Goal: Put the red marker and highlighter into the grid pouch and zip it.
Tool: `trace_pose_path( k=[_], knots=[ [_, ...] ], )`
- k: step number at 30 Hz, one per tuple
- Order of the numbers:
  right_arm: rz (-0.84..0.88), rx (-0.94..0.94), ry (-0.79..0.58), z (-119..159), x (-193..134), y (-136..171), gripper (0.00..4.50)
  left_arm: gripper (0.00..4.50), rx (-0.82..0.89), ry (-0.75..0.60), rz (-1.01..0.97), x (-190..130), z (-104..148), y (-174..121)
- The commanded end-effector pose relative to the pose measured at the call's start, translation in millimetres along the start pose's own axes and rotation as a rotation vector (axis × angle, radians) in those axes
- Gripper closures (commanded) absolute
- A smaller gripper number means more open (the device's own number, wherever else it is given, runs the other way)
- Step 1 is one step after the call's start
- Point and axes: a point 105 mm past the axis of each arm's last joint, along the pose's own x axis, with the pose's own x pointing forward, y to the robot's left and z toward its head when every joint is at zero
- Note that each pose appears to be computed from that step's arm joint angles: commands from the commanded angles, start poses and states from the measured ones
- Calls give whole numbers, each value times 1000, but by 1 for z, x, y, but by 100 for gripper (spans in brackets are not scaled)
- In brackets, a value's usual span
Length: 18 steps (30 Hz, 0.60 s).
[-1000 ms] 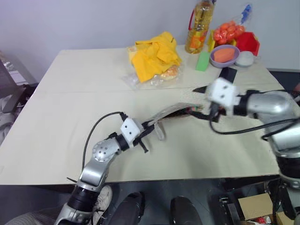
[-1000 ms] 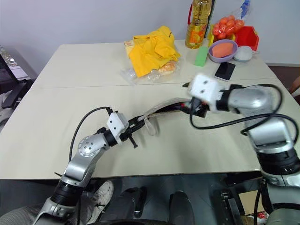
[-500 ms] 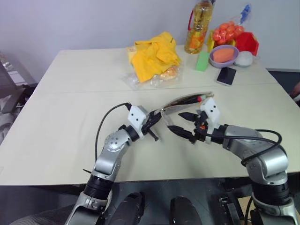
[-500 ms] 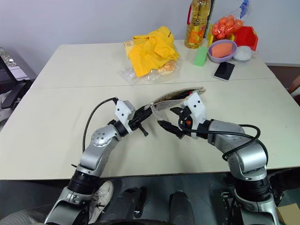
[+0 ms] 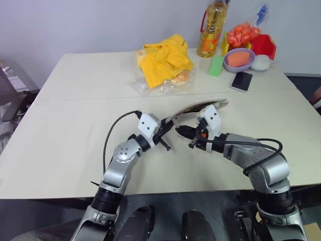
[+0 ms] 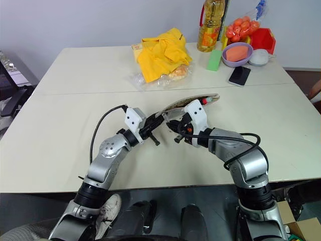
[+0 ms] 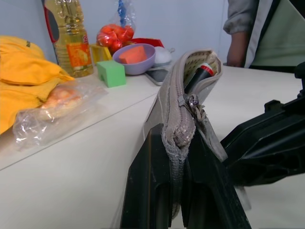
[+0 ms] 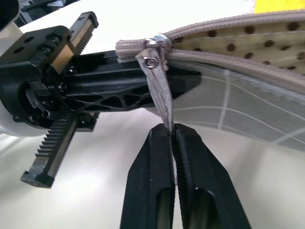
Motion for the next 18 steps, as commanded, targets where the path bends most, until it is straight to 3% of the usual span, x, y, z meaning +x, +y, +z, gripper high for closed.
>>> trace_pose_path(
  k=[1,9,13,18],
  knots=[
    [-34,-57,-64,25,-14,-14,445,450,59,-44,21,-3,13,10],
    [-229,-189,-68,57,-61,-66,445,450,144,24,33,-27,1,30],
    [-308,-210,-3,50,-82,-88,445,450,157,48,42,-41,-3,35],
    [-292,-226,85,31,-89,-92,445,450,158,81,48,-53,-9,37]
  ],
)
